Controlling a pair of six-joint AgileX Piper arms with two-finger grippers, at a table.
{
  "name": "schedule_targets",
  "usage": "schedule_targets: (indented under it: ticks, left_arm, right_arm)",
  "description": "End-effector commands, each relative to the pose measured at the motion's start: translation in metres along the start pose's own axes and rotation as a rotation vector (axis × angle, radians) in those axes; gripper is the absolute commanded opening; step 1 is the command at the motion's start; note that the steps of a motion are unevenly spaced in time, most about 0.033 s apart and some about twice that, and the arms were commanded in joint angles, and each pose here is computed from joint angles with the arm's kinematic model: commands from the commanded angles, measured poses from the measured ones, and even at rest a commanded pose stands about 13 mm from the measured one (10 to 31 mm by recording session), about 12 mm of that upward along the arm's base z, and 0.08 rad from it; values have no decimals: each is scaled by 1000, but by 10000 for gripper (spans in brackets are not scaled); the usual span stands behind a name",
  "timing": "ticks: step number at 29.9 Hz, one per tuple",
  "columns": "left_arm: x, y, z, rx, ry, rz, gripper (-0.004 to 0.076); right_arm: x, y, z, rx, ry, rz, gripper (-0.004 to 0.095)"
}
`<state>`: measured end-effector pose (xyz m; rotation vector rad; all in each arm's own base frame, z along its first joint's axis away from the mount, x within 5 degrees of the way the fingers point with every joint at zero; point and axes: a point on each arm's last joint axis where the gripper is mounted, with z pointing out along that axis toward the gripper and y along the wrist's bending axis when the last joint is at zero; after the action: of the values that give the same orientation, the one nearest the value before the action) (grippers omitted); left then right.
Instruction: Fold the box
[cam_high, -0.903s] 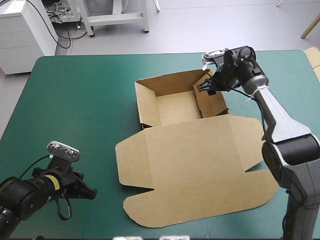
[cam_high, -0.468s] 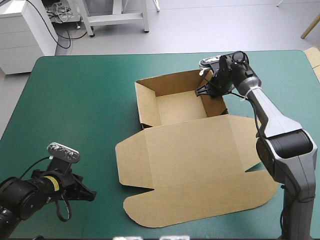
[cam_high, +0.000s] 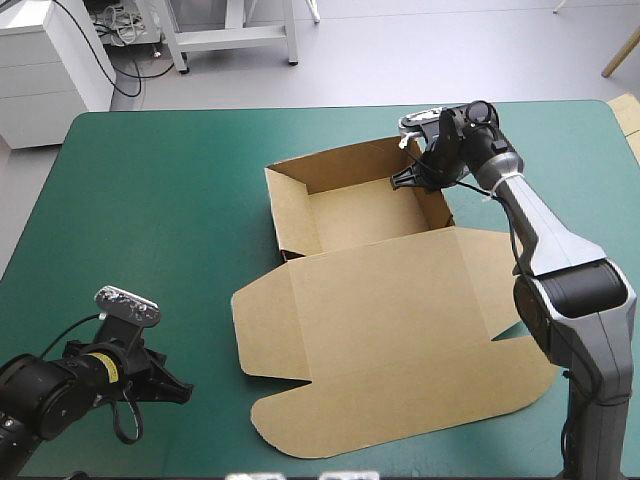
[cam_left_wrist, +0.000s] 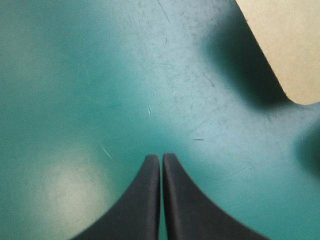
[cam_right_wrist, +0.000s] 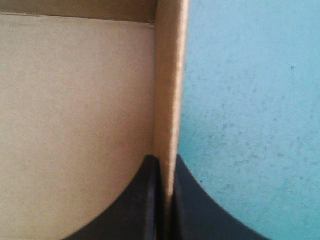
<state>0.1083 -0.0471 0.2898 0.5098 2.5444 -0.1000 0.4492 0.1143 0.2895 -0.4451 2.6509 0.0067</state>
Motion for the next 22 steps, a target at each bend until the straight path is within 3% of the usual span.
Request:
schedule_targets:
  ticks: [1, 5, 11, 18, 22]
  left_arm:
    - [-8, 0, -8, 8, -67, -15, -8]
    - [-8, 0, -8, 6, -72, -13, -8]
    - [-8, 0, -8, 0, -71, -10, -8]
    - [-8, 0, -8, 0, -71, -10, -8]
    - [-8, 0, -8, 0, -71, -10, -8]
  right_arm:
    - [-10, -16, -67, 93, -175, -35, -21]
    - [-4, -46, -97, 173, -228, 5, -22]
    - [19, -119, -124, 266, -237, 166, -21]
    - [54, -191, -126, 343, -186, 319, -22]
    - [71, -223, -128, 342, -196, 399, -21]
